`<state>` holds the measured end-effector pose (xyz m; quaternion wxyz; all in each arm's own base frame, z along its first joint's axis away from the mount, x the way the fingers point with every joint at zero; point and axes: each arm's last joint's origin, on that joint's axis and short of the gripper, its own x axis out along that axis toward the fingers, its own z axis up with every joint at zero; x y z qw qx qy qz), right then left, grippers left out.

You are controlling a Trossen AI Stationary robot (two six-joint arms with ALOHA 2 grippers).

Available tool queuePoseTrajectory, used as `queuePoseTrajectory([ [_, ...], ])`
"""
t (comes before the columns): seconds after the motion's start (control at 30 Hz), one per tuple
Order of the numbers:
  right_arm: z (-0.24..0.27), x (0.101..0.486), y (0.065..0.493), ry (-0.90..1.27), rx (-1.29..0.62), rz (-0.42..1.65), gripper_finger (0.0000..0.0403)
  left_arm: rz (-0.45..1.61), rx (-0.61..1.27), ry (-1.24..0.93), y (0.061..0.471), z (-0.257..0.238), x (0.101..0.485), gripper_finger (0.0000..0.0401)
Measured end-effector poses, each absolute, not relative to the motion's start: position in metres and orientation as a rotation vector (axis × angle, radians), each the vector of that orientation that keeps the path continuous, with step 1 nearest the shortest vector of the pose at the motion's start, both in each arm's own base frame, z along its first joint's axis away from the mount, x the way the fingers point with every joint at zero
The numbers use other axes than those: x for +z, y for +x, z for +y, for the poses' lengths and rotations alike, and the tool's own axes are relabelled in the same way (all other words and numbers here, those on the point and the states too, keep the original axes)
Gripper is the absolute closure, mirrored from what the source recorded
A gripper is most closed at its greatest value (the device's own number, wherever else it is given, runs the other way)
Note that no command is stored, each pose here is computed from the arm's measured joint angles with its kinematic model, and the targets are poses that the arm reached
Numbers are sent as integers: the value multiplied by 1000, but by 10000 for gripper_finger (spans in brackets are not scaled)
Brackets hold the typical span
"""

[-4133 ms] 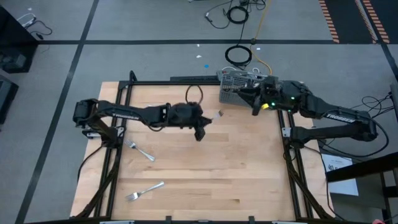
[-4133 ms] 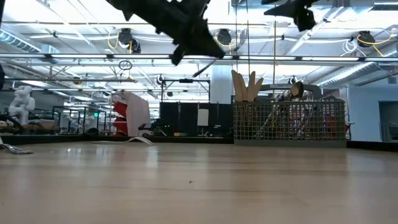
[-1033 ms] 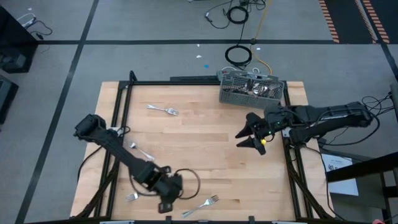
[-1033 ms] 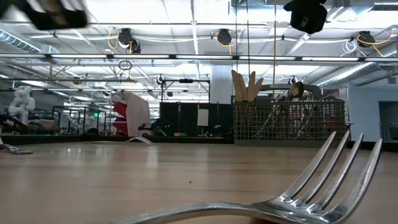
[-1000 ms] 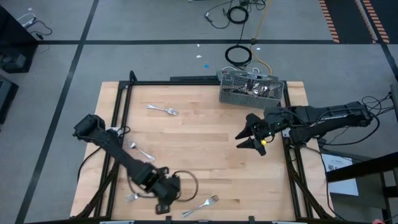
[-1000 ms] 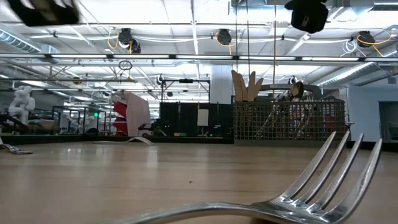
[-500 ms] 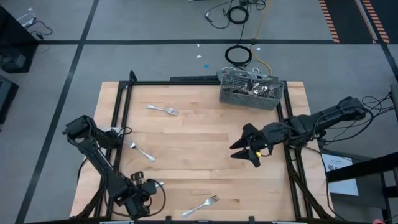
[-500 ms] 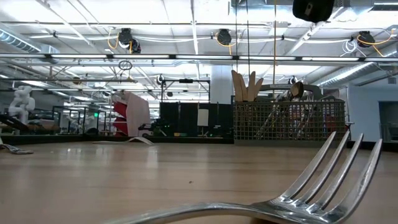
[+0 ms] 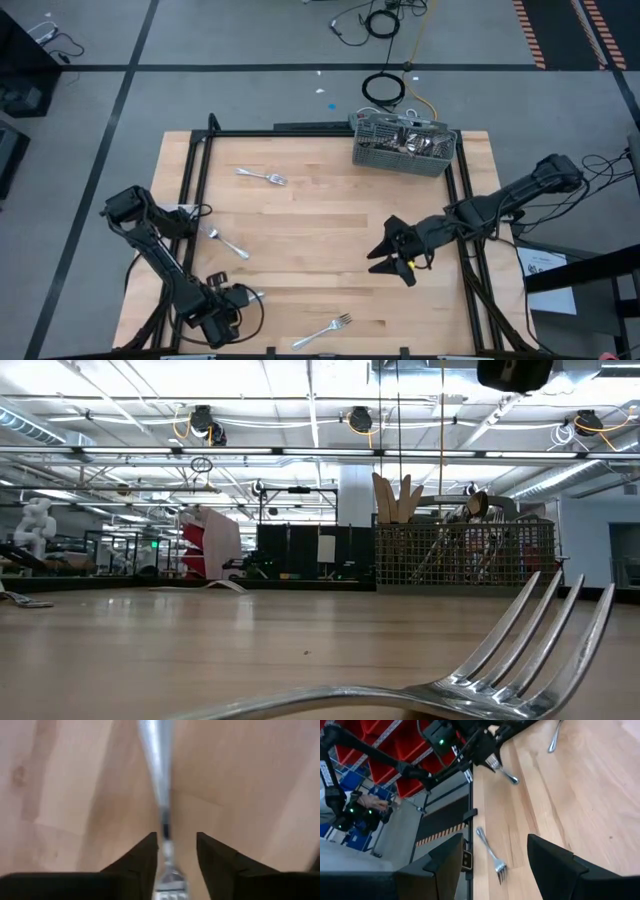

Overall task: Sort silverware
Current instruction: Put the silver spoon into the silverware basket

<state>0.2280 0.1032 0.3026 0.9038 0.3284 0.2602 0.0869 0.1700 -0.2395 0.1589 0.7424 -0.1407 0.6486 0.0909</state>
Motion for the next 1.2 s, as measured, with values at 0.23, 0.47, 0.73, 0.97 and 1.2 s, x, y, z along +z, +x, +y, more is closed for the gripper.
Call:
queuePoseTrajectory([
  [0.23,111,297,230,666,192,570,195,1401,238,-291,164,-228,140,229],
  [0.47,119,296,225,674,219,592,195,1375,183,-338,162,-226,129,255],
  [0.73,125,295,222,662,236,611,195,1368,139,-321,165,-228,130,386],
  [0.97,124,295,221,652,234,613,195,1289,124,-338,190,-221,154,388],
  [1.2,116,303,213,600,157,546,195,964,159,-418,230,-193,202,389],
])
